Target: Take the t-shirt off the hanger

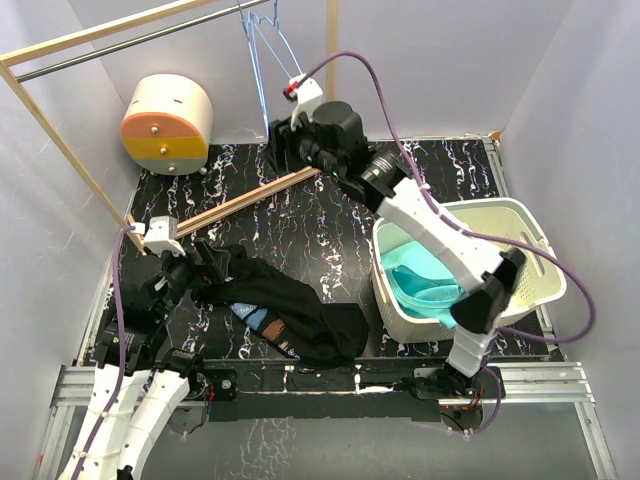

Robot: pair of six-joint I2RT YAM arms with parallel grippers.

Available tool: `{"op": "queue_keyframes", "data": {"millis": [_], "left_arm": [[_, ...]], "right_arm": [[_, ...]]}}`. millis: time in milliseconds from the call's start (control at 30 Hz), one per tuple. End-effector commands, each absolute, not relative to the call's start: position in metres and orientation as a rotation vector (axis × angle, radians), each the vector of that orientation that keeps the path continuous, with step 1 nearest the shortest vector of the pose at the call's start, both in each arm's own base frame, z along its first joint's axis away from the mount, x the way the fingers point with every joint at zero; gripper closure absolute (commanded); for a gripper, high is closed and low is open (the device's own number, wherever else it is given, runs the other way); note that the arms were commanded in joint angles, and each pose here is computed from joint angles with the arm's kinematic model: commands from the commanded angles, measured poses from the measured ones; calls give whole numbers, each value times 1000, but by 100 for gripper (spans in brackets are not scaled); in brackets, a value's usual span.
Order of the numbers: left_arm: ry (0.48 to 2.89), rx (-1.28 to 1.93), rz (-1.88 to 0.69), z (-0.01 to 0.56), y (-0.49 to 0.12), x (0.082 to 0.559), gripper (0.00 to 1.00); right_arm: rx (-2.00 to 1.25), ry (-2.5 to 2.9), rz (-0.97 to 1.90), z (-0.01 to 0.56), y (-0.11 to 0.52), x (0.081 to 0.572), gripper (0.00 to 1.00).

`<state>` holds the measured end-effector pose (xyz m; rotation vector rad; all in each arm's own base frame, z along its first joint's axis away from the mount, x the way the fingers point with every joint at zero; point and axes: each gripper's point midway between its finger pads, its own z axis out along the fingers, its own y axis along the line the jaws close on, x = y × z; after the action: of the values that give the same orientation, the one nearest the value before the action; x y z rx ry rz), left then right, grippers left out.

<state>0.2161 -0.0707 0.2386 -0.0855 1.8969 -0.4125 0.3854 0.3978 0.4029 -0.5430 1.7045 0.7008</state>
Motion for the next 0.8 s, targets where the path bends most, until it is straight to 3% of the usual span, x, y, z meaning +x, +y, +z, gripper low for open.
{"op": "queue_keyframes", "data": {"millis": [0, 367, 567, 667, 767], "left_arm": [[1887, -87, -412, 241, -70, 216, 19], [1888, -119, -382, 241, -64, 216, 20], [1896, -114, -385, 239, -66, 217, 20], [1902, -115, -383, 238, -66, 218, 20], [1903, -116, -381, 238, -65, 218, 20]], "right_arm": [[-671, 1589, 791, 435, 392, 304, 45], [-995, 1912, 778, 228, 391, 158, 32], [-1040, 2028, 850, 164, 391, 122, 23], [-1060, 2055, 844, 143, 399, 117, 3], [-1062, 2051, 802, 136, 408, 122, 2]]}}
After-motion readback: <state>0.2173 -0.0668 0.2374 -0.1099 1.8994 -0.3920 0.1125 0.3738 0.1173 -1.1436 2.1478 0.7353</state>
